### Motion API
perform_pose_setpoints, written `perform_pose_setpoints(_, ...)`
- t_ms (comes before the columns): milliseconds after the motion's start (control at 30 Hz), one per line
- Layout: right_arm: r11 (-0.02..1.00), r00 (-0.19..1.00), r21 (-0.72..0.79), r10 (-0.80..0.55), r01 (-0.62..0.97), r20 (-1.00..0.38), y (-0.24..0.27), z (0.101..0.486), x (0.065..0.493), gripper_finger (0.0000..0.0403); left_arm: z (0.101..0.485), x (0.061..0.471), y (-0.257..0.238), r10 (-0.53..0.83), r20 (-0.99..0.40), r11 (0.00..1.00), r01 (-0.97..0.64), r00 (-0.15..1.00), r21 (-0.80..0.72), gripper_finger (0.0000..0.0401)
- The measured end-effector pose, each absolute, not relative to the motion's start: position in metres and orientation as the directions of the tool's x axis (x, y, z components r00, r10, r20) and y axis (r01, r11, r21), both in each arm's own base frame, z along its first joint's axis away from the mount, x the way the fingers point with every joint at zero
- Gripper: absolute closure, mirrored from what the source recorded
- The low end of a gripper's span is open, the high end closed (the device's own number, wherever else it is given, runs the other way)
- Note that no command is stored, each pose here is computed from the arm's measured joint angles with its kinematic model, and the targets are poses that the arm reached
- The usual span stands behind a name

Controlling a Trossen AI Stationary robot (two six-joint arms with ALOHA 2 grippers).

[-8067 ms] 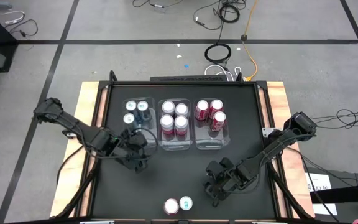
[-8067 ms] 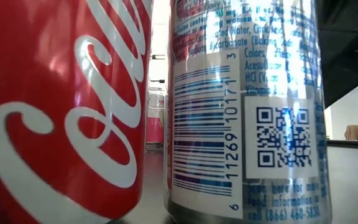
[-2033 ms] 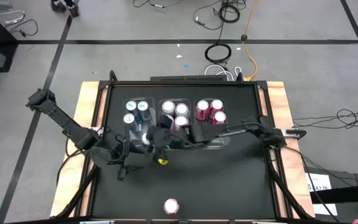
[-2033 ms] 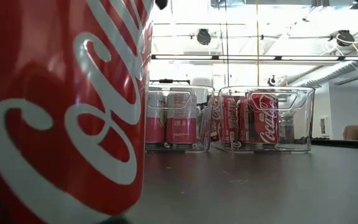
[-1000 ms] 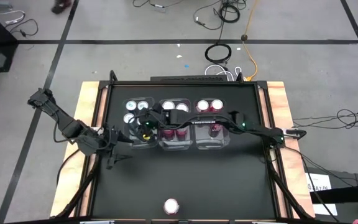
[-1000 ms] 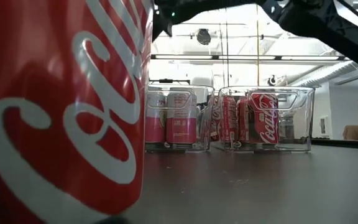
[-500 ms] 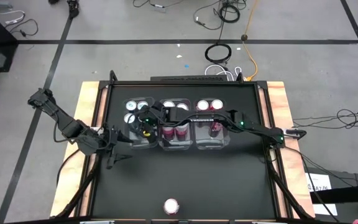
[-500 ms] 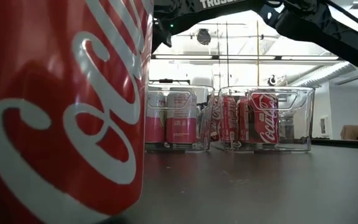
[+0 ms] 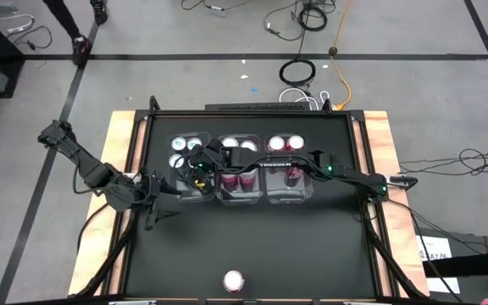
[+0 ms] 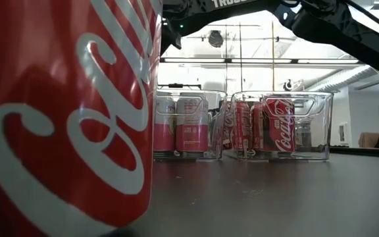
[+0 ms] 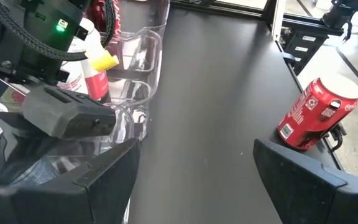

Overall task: Sort soda cans
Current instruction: Put the blue soda can into the left transparent bin, then put the red-white soda can into the right transparent bin

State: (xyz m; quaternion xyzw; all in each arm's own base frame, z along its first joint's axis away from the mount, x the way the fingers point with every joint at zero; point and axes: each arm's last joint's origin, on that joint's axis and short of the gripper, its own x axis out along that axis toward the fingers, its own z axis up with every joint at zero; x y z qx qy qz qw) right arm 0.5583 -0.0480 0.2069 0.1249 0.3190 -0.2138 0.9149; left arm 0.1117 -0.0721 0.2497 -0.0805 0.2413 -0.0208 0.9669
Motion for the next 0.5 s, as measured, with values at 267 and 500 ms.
perform_pose_setpoints(267,0.878,0.705,0.092,-0.311,0.470,-0.637,-0.047,0.216,0.555,0.0038,0.250,0.112,-0.072,-0.079,-0.464,0.986,0.001,0.883,-0.166,0.0076)
perform_pose_setpoints(500,0.874,0.719,0.109,-0.312,0.474,-0.621,-0.046,0.259,0.539,0.0030,0.250,0.112,-0.072,-0.078,-0.464,0.986,0.001,0.882,-0.165,0.0076)
